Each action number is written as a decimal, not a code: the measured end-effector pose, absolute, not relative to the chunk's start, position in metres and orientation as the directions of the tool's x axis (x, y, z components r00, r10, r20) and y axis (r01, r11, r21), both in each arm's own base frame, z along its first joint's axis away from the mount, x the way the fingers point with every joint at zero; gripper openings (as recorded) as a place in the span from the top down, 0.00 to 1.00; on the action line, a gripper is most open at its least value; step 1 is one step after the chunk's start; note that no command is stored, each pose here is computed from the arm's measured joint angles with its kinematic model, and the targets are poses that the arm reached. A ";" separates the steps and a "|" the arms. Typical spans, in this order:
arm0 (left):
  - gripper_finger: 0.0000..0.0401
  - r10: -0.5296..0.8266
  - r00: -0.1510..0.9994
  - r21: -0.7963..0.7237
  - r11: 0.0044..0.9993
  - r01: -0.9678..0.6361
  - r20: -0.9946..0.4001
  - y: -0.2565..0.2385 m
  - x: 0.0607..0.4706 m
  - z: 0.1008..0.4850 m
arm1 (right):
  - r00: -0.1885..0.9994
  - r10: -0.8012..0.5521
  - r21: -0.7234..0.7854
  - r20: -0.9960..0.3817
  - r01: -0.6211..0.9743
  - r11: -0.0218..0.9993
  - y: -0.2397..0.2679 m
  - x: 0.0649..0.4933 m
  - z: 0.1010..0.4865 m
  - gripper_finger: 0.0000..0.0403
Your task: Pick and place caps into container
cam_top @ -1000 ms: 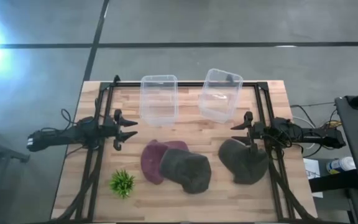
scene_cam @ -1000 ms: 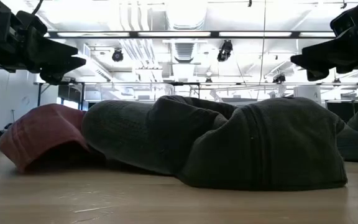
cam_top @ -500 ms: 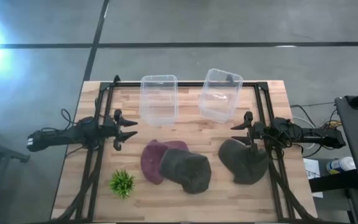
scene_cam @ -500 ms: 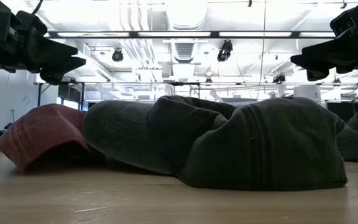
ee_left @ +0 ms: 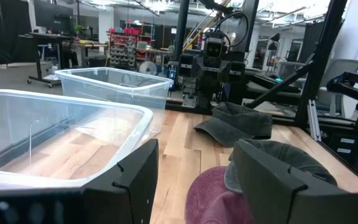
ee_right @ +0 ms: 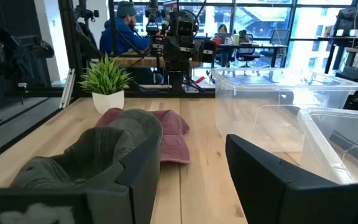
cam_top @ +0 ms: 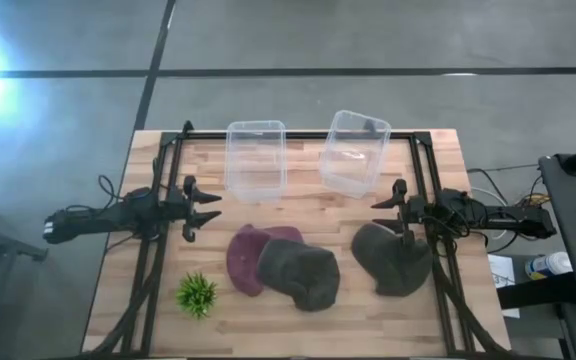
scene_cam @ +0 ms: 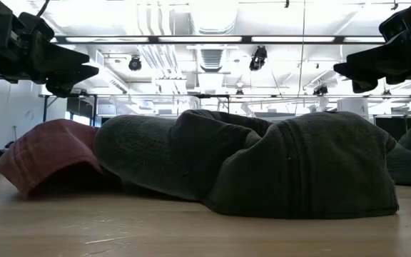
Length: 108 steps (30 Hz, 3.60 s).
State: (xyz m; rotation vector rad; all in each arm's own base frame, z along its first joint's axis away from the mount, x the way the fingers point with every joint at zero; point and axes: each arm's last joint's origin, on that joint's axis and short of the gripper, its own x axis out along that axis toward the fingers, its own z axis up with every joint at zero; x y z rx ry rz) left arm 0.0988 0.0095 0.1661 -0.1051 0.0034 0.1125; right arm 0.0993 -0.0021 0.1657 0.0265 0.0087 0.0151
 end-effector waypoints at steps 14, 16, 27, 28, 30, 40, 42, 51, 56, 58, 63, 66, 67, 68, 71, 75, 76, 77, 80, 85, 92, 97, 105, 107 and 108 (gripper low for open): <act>0.50 0.112 0.994 -0.104 0.988 -0.112 -0.009 0.009 0.099 0.166 | 0.999 0.009 0.347 0.034 -0.021 0.938 -0.002 0.099 0.170 0.56; 0.50 0.112 0.994 -0.104 0.988 -0.112 -0.010 0.009 0.099 0.166 | 0.999 -0.003 0.568 0.044 -0.023 0.823 -0.003 0.099 0.171 0.56; 0.50 0.112 0.994 -0.104 0.988 -0.112 -0.009 0.009 0.099 0.166 | 0.996 0.021 0.959 -0.086 0.077 0.271 -0.002 0.104 0.160 0.56; 0.50 0.112 0.994 -0.104 0.988 -0.112 -0.009 0.009 0.099 0.166 | 0.994 0.059 0.968 -0.096 0.079 0.238 -0.001 0.105 0.159 0.57; 0.50 0.112 0.994 -0.105 0.988 -0.112 -0.009 0.009 0.099 0.166 | 0.984 0.134 0.983 -0.117 0.096 0.154 0.001 0.107 0.157 0.57; 0.50 0.112 0.994 -0.105 0.988 -0.112 -0.009 0.009 0.099 0.166 | 0.893 0.093 0.898 -0.441 0.437 0.056 -0.001 0.124 0.169 0.59; 0.50 0.112 0.994 -0.104 0.988 -0.113 -0.009 0.010 0.099 0.166 | 0.837 0.086 0.842 -0.540 0.537 0.057 -0.001 0.127 0.177 0.59; 0.50 0.152 0.985 -0.122 0.982 -0.142 0.085 0.011 0.098 0.175 | 0.598 0.141 0.596 -0.789 0.801 -0.060 0.002 0.139 0.214 0.59; 0.50 0.111 0.940 -0.658 0.740 0.138 0.322 0.009 0.094 0.198 | 0.509 0.188 0.499 -0.840 0.861 -0.101 0.014 0.147 0.228 0.59; 0.50 0.142 0.909 -0.806 0.529 0.264 0.391 0.010 0.091 0.205 | 0.427 0.212 0.414 -0.879 0.904 -0.104 0.023 0.147 0.229 0.59; 0.50 0.361 0.840 -0.887 0.380 0.264 0.405 0.016 0.088 0.207 | 0.298 0.255 0.285 -0.920 0.954 -0.088 0.049 0.150 0.230 0.59; 0.50 0.480 0.789 -0.910 0.341 0.235 0.383 0.020 0.088 0.207 | 0.283 0.276 0.266 -0.918 0.959 -0.099 0.063 0.153 0.230 0.59; 0.50 0.490 0.785 -0.912 0.345 0.224 0.378 0.020 0.088 0.206 | 0.275 0.277 0.258 -0.921 0.961 -0.099 0.067 0.154 0.229 0.59; 0.50 0.490 0.789 -0.908 0.371 0.194 0.369 0.020 0.089 0.207 | 0.269 0.262 0.252 -0.927 0.963 -0.097 0.070 0.154 0.228 0.59; 0.50 0.448 0.847 -0.907 0.412 0.089 0.287 0.019 0.096 0.211 | 0.278 0.180 0.263 -0.944 0.959 -0.104 0.075 0.154 0.222 0.59; 0.50 0.355 0.926 -0.876 0.479 -0.061 0.129 0.018 0.115 0.220 | 0.272 0.089 0.259 -0.958 0.957 -0.134 0.074 0.155 0.210 0.59; 0.50 0.329 0.939 -0.860 0.504 -0.080 0.105 0.018 0.121 0.224 | 0.275 0.081 0.263 -0.958 0.956 -0.134 0.074 0.155 0.207 0.59; 0.50 0.294 0.953 -0.842 0.531 -0.097 0.075 0.017 0.128 0.228 | 0.280 0.079 0.269 -0.957 0.954 -0.130 0.074 0.156 0.204 0.59; 0.50 0.175 0.984 -0.778 0.617 -0.123 -0.017 0.016 0.154 0.238 | 0.305 0.090 0.295 -0.948 0.949 -0.112 0.075 0.157 0.193 0.59; 0.50 0.021 0.991 -0.672 0.734 -0.103 -0.129 0.016 0.208 0.257 | 0.333 0.100 0.322 -0.938 0.940 -0.111 0.073 0.154 0.174 0.59; 0.50 -0.117 0.972 -0.602 0.798 -0.031 -0.205 0.019 0.292 0.276 | 0.352 0.114 0.348 -0.929 0.936 -0.052 0.073 0.148 0.162 0.59; 0.50 -0.205 0.938 -0.694 0.718 -0.050 -0.279 0.022 0.348 0.256 | 0.375 0.096 0.376 -0.922 0.927 -0.011 0.071 0.142 0.160 0.59; 0.50 -0.291 0.901 -0.755 0.653 -0.058 -0.321 0.018 0.414 0.228 | 0.388 0.059 0.392 -0.920 0.916 0.084 0.069 0.137 0.153 0.59; 0.50 -0.294 0.904 -0.757 0.652 -0.047 -0.309 0.017 0.428 0.228 | 0.388 0.065 0.393 -0.919 0.915 0.090 0.069 0.137 0.148 0.59; 0.50 -0.295 0.905 -0.760 0.648 -0.047 -0.307 0.016 0.435 0.226 | 0.388 0.075 0.394 -0.918 0.915 0.090 0.069 0.137 0.145 0.59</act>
